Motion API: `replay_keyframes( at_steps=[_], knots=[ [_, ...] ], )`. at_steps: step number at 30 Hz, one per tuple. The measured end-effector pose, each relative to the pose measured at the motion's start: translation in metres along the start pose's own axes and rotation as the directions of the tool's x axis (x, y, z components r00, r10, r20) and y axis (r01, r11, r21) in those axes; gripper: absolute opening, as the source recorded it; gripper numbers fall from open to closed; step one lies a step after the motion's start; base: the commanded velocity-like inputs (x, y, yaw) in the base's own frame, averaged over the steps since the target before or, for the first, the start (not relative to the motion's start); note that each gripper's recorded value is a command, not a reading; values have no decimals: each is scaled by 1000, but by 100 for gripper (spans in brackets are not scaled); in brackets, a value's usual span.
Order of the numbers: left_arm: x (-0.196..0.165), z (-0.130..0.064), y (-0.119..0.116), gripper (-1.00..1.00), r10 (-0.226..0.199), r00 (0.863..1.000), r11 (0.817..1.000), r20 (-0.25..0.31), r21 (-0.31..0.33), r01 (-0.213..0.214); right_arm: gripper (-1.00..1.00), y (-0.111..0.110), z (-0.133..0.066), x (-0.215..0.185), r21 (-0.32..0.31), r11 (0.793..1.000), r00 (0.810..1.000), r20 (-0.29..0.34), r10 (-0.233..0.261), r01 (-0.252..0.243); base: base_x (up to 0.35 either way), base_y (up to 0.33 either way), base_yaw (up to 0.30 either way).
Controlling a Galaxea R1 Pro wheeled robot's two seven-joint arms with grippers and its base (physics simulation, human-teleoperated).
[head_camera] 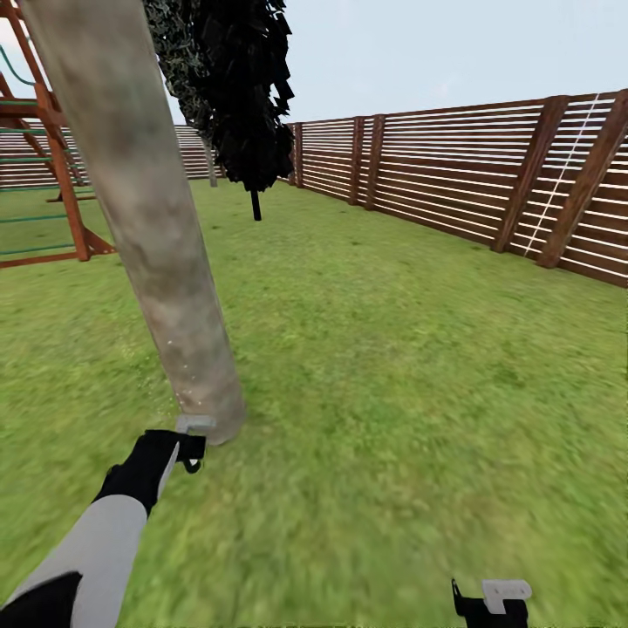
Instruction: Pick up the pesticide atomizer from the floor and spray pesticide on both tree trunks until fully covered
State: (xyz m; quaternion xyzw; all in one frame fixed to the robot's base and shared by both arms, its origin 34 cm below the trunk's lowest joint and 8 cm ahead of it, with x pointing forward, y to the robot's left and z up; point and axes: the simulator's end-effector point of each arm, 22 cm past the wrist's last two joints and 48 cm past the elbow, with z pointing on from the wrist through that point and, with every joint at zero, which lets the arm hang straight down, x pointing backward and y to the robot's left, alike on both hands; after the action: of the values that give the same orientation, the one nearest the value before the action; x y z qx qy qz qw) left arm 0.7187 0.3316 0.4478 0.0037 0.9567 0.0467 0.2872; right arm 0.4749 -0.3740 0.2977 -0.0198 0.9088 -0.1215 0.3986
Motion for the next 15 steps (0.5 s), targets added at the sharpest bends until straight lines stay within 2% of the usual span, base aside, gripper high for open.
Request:
replay_keyframes(
  at_steps=[2,3,5,6,7,9,12,13,15],
  knots=[
    [-6,-3,5,-100,3,1000,1000,1,-10,-3,100,-1,0,0,1,1000,1000,0,0,0,-25,0,0],
    [-15,-9,17,-100,-3,1000,1000,-9,-31,3,100,-1,0,0,1,1000,1000,0,0,0,-7,0,0],
    [-33,-22,59,-100,-23,1000,996,-8,-88,22,100,-1,0,0,1,1000,1000,0,0,0,-2,0,0],
    [-39,-24,67,-100,-30,1000,995,-3,-92,30,100,-1,0,0,1,1000,1000,0,-1,1,0,0,0],
    [-47,-27,71,-100,-35,999,996,5,-86,35,100,-1,0,0,1,1000,1000,0,0,0,0,0,0],
    [-56,-31,56,-100,-46,999,998,0,-48,46,100,-1,0,0,1,1000,1000,0,0,0,0,0,0],
    [-66,-34,41,-100,-26,1000,999,2,-34,26,100,-1,0,0,1,1000,1000,0,0,0,0,0,0],
    [-69,-37,45,-100,-18,1000,999,-4,-44,17,100,-1,0,0,1,1000,1000,0,0,0,0,0,0],
    [-74,-42,72,-100,-17,1000,997,-8,-80,16,100,-1,0,0,1,1000,1000,0,0,0,0,0,0]
  ],
)
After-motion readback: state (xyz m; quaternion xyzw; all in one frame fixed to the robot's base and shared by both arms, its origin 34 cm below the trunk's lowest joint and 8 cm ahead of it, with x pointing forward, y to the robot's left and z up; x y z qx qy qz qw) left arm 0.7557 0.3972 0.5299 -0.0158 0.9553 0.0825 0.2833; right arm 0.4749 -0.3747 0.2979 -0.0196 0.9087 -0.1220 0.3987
